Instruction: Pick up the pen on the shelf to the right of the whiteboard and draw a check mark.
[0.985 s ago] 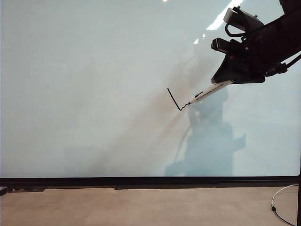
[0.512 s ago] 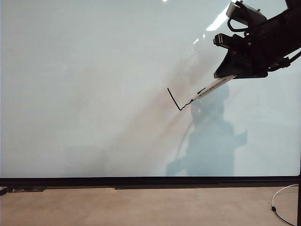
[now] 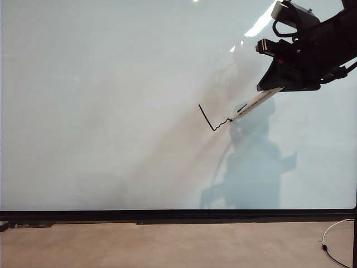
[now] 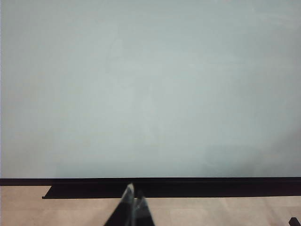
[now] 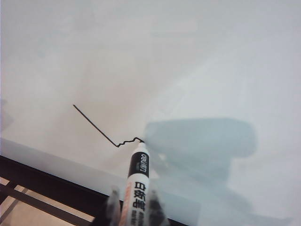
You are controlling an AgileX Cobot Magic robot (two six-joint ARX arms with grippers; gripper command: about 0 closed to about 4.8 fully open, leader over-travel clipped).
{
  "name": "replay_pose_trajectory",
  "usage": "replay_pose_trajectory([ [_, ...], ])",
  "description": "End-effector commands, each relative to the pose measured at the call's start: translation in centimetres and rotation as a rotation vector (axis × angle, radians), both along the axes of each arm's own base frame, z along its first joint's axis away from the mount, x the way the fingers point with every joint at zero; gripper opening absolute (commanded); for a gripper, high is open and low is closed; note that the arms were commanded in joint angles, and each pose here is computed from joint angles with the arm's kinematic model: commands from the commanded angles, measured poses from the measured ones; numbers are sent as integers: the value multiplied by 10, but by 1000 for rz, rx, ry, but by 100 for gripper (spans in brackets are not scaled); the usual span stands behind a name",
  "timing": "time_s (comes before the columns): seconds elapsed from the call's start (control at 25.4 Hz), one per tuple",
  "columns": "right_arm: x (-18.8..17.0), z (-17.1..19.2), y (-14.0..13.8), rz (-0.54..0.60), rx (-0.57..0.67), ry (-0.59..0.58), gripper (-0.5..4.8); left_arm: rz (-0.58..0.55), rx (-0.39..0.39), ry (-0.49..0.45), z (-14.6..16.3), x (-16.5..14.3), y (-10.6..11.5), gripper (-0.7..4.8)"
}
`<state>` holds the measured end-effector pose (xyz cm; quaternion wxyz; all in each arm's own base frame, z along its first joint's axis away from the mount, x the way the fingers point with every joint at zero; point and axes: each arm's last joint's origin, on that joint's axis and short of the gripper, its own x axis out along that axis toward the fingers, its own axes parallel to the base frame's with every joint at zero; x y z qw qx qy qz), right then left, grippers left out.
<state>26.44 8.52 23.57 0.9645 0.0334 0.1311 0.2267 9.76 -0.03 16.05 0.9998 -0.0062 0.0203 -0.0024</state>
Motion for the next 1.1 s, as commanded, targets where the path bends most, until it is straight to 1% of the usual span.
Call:
replay_pose_trajectory([
  [0.04,1,7,-3,-25,4,-53,-7,-1,5,-16,2,0,0,-4],
  [0.39,2,10,-2,-25,6,-81,-7,-1,5,-15,2,0,0,-5],
  [0.75,1,10,-3,-21,6,-81,-7,-1,5,-15,2,0,0,-4],
  [1.1,-4,19,-5,-24,-8,-111,-7,-1,5,-15,2,0,0,-4],
])
